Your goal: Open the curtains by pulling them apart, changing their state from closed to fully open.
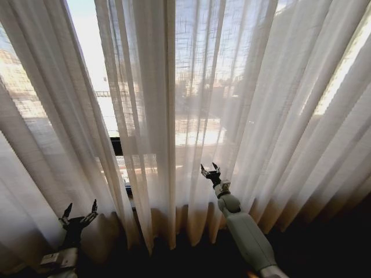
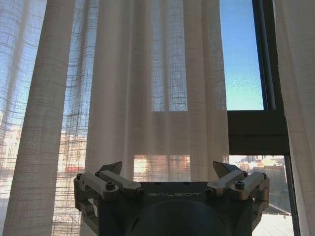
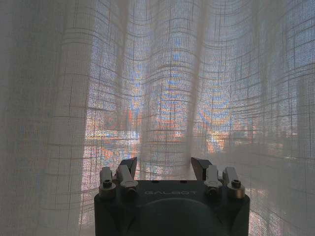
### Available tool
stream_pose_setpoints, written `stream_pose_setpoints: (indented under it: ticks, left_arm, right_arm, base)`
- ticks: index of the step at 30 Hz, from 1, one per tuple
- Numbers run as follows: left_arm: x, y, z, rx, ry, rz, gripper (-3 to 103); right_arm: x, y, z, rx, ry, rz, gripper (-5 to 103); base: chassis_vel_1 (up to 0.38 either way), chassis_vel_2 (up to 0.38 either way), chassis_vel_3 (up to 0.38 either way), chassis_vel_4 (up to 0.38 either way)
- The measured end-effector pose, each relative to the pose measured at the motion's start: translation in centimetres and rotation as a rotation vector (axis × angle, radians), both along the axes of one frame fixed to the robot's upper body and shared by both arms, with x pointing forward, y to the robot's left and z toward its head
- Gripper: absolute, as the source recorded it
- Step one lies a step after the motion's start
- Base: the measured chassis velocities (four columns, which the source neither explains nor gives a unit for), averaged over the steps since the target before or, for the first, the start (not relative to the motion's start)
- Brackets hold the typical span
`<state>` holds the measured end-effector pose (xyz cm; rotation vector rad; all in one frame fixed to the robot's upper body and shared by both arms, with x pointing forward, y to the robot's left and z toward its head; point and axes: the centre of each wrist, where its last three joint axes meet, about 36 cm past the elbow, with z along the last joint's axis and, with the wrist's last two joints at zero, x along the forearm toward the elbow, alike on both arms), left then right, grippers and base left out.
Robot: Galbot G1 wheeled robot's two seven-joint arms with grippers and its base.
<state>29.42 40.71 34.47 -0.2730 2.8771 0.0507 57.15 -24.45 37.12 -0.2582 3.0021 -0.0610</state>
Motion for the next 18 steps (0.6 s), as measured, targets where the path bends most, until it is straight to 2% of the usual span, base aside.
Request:
stream_pose_setpoints:
  ticks: [3, 5, 8, 9, 12, 14, 17, 18]
  left_arm:
    - [0.00, 0.00, 0.00, 0.000, 0.000, 0.000, 100]
    - [0.00, 0.00, 0.00, 0.000, 0.000, 0.000, 100]
    - [0.00, 0.00, 0.00, 0.000, 0.000, 0.000, 100]
    - [0.00, 0.00, 0.00, 0.000, 0.000, 0.000, 100]
    - [0.00, 0.00, 0.00, 0.000, 0.000, 0.000, 100]
    - [0.00, 0.00, 0.00, 0.000, 0.000, 0.000, 100]
    - [0.00, 0.00, 0.00, 0.000, 0.000, 0.000, 100]
    - [0.00, 0.00, 0.00, 0.000, 0.000, 0.000, 100]
  right_arm:
    - [0.04, 0.20, -0.09, -0.002, -0.002, 0.003, 50]
    - [0.04, 0.22, -0.10, -0.002, -0.002, 0.004, 50]
    - [0.05, 0.23, -0.19, -0.003, -0.003, 0.005, 34]
    - [0.05, 0.23, -0.19, -0.003, -0.003, 0.005, 34]
    - [0.03, 0.07, -0.24, -0.006, -0.005, 0.002, 18]
    - [0.00, 0.03, -0.27, -0.006, -0.005, 0.001, 18]
    - [-0.19, -0.05, -0.53, -0.006, -0.001, 0.001, 1]
    - [-0.21, -0.05, -0.56, -0.005, -0.001, 0.000, 0]
  base:
    - [0.000, 0.000, 0.000, 0.000]
    - [0.000, 0.000, 0.000, 0.000]
    - [0.000, 0.000, 0.000, 0.000]
    - [0.000, 0.000, 0.000, 0.000]
    - [0.000, 0.000, 0.000, 0.000]
    - [0.000, 0.000, 0.000, 0.000]
    - [0.000, 0.000, 0.000, 0.000]
    - [0.000, 0.000, 0.000, 0.000]
